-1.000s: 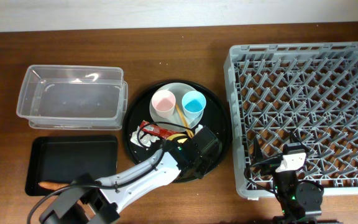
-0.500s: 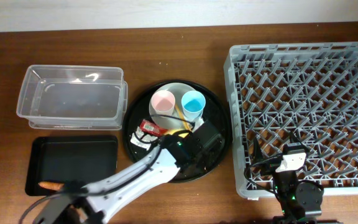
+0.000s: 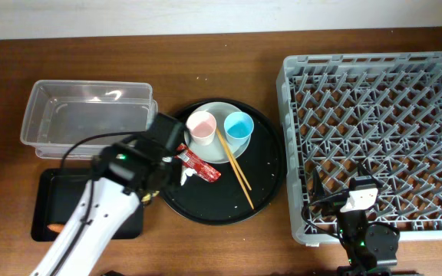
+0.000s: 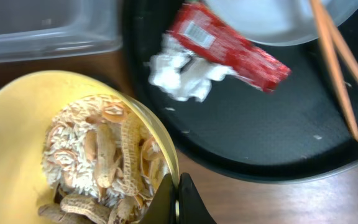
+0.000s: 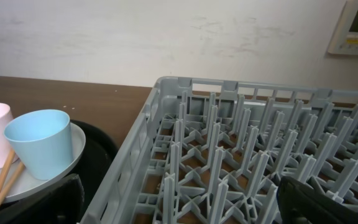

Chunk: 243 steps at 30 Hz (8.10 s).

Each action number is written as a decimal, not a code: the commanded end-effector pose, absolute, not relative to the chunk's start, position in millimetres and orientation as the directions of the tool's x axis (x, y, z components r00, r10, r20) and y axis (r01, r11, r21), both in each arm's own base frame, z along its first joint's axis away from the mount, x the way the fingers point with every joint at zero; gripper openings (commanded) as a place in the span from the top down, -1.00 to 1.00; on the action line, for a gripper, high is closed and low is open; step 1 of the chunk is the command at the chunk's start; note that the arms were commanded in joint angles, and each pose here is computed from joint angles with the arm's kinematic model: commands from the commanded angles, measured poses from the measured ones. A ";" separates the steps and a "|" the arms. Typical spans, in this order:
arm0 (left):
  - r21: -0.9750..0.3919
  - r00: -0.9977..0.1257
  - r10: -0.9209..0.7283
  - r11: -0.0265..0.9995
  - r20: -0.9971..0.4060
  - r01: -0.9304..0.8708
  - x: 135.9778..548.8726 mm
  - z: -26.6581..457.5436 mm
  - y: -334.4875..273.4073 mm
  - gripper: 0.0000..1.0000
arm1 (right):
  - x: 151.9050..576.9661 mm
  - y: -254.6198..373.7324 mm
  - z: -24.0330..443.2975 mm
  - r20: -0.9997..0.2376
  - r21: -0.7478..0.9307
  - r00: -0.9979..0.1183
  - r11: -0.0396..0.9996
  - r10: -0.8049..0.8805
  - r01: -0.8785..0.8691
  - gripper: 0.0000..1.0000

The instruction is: Sort waste into correct bins and load items into the dishwasher rack

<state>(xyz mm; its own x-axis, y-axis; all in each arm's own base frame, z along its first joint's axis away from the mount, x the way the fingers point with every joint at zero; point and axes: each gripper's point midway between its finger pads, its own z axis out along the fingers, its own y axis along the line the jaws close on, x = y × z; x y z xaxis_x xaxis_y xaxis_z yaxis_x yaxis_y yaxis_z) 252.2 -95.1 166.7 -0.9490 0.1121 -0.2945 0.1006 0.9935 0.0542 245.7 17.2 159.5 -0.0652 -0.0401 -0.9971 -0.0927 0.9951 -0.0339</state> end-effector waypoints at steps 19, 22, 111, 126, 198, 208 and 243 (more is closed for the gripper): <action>-0.528 -0.879 -0.319 0.844 -0.353 -0.093 257.3 174.2 7.4 0.99 | 245.6 16.8 157.1 -0.997 -0.040 -0.069 0.995 -0.046 -0.092 -0.97; -0.596 -0.823 -0.424 0.791 -0.378 -0.134 257.0 164.1 25.1 0.99 | 245.6 16.8 157.1 -0.997 -0.040 -0.069 0.995 -0.046 -0.092 -0.96; -0.437 -0.871 -0.164 0.897 -0.463 0.063 282.6 181.7 -140.6 1.00 | 245.6 16.8 157.1 -0.997 -0.040 -0.069 0.995 -0.046 -0.092 -0.96; -0.293 -0.894 0.235 0.886 -0.381 0.358 240.3 98.7 -262.1 1.00 | 245.6 16.8 157.1 -0.997 -0.040 -0.069 0.995 -0.046 -0.092 -0.96; 0.050 -0.831 0.015 0.999 -0.555 -0.015 306.7 97.3 -100.4 0.99 | 245.6 16.8 157.1 -0.997 -0.040 -0.069 0.995 -0.046 -0.092 -0.97; 0.100 -0.447 -0.083 0.923 -0.891 -0.371 306.9 255.4 -19.6 1.00 | 245.6 16.8 157.1 -0.997 -0.040 -0.069 0.995 -0.046 -0.092 -0.96; -0.415 -0.854 -0.317 0.900 -0.413 -0.133 284.8 163.5 -119.4 -0.64 | 245.6 16.8 157.0 -0.997 -0.040 -0.069 0.995 -0.046 -0.092 -0.96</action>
